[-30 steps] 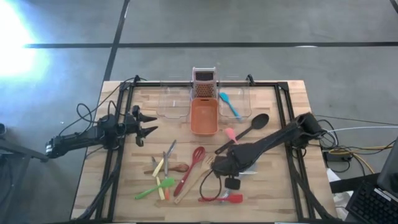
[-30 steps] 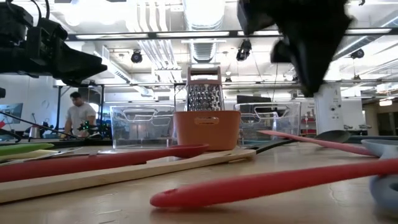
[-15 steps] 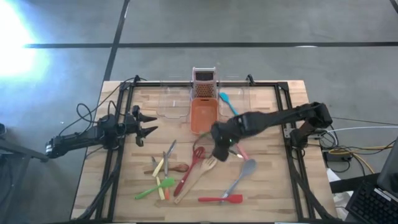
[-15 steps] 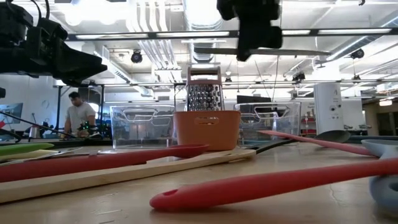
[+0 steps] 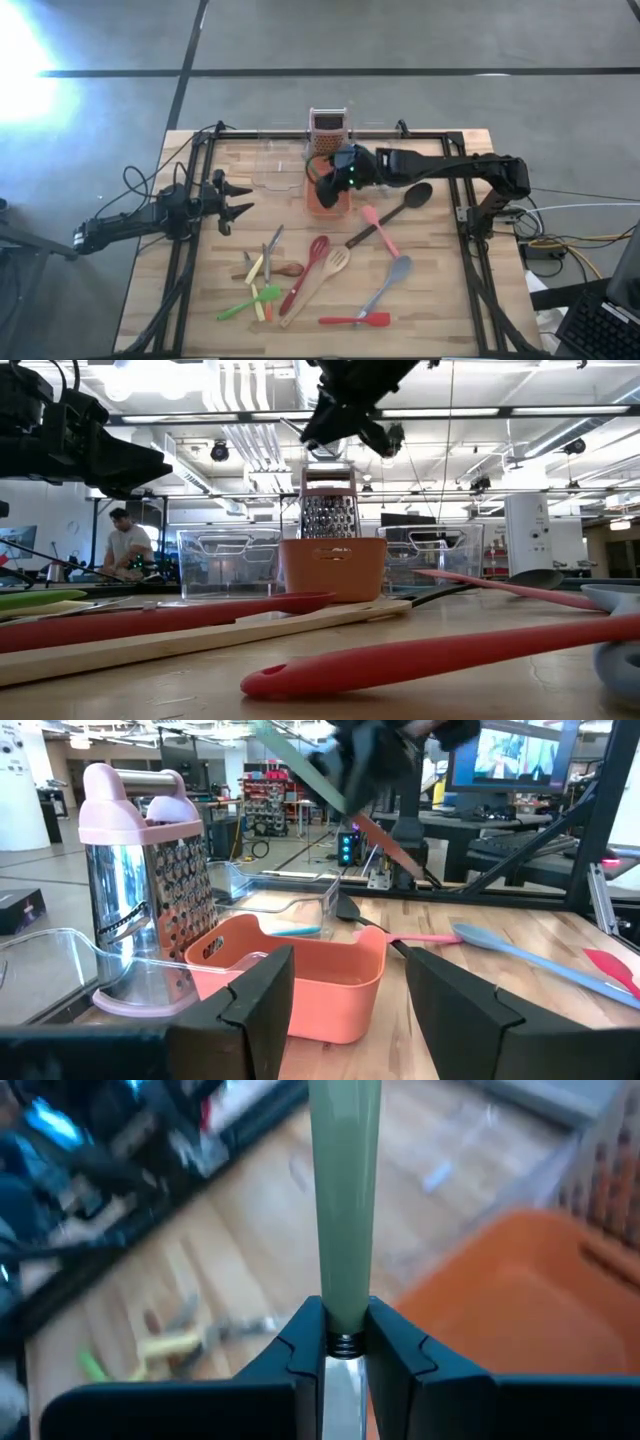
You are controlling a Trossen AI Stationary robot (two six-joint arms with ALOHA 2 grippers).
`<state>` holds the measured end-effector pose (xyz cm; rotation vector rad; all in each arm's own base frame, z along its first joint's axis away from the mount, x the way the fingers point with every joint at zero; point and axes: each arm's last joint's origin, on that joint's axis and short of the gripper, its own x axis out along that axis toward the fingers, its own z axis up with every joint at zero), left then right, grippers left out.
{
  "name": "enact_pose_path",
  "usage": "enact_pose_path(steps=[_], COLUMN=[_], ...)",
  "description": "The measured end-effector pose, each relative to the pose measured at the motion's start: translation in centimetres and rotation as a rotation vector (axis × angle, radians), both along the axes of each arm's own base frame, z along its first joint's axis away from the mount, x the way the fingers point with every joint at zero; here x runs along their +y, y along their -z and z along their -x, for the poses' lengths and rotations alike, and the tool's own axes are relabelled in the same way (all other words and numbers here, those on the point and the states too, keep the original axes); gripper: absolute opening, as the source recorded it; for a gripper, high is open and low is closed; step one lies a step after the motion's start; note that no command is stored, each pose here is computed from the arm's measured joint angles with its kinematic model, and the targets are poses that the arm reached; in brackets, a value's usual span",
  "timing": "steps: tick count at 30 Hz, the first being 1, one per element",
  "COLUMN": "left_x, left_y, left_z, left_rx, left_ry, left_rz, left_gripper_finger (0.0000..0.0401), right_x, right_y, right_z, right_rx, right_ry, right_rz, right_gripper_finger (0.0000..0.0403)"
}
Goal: Pick & Place Kitchen Items
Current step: Put the green table knife into the orange bin
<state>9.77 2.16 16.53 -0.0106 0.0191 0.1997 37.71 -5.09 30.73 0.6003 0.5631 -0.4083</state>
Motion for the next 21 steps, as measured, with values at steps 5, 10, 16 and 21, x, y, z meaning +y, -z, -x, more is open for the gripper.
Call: enact_pose_path(steps=[5,10,16,21], left_x=[0.0,0.0,0.0,0.0], left_y=[0.0,0.0,0.0,0.0], left_z=[0.0,0.0,0.0,0.0], left_rx=[0.000,0.000,0.000,0.001], left_ry=[0.000,0.000,-0.001,0.000], left_rz=[0.000,0.000,0.000,0.000], left_gripper_finger=[0.0197,0.0197,0.0197,0.0197], right_x=[-1.4,-2.4,-3.2,-3.3], right_y=[0.9,3.3,5.7,7.2], right_z=[-0.7,-1.6,-2.4,-2.6], right_rx=[-0.001,0.060,0.108,0.164], right_ry=[0.082,0.158,0.264,0.304], right_rz=[0.059,0.053,0.032,0.014], right_gripper_finger=[0.0033,0.0033,0.0033,0.0033])
